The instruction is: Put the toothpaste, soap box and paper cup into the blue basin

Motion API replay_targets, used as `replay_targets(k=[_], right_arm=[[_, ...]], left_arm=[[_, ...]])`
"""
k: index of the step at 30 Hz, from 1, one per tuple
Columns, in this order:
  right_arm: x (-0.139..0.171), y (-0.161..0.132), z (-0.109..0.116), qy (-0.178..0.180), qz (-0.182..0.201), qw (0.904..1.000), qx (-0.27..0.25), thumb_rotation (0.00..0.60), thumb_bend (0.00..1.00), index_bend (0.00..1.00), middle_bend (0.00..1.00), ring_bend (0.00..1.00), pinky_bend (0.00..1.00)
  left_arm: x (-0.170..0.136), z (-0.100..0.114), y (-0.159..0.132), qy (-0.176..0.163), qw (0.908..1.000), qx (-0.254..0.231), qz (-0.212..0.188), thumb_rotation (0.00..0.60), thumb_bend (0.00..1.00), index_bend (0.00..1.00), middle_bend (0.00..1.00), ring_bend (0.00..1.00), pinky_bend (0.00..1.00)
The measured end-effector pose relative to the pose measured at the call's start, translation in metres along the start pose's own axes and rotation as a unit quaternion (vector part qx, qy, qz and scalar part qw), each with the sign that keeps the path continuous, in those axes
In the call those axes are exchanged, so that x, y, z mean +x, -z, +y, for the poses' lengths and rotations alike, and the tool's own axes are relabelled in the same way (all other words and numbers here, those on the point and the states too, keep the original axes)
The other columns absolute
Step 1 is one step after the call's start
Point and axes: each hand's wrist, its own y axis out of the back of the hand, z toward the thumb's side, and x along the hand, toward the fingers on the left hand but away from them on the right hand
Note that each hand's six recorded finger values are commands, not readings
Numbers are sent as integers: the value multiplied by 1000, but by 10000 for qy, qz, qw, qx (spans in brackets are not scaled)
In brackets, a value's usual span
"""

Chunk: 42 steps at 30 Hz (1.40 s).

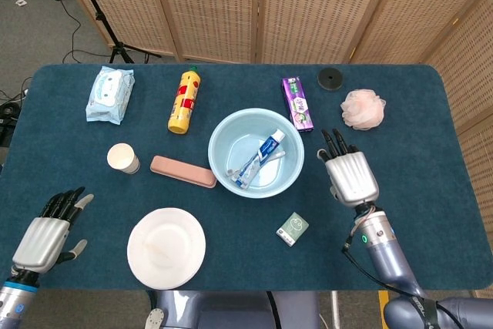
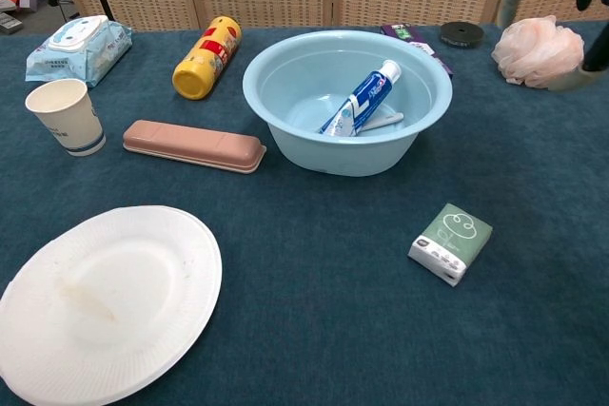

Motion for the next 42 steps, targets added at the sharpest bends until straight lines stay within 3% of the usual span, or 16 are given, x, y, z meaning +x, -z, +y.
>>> replay_targets(k=[9,13,28,42], right_arm=[[58,1,-30,-452,91,9982,-378,600,144,220,0,0,340],[69,-8,-36,-510,225,9970,-529,600,135,208,0,0,337],[68,-62,-66,-886,611,9890,-1016,600,131,204,0,0,337],[58,-66,-99,-1249,481,9834,-1226,600,131,204,0,0,337]], left_arm=[[-1,0,1,2,10000,1,6,600,272,0,0,0,87],[0,0,2,7,10000,9,41,600,272,0,0,0,87],[2,3,10,-21,9998,-12,182,600,272,0,0,0,87],[2,7,13,-74,9997,-37,240,600,272,0,0,0,87]])
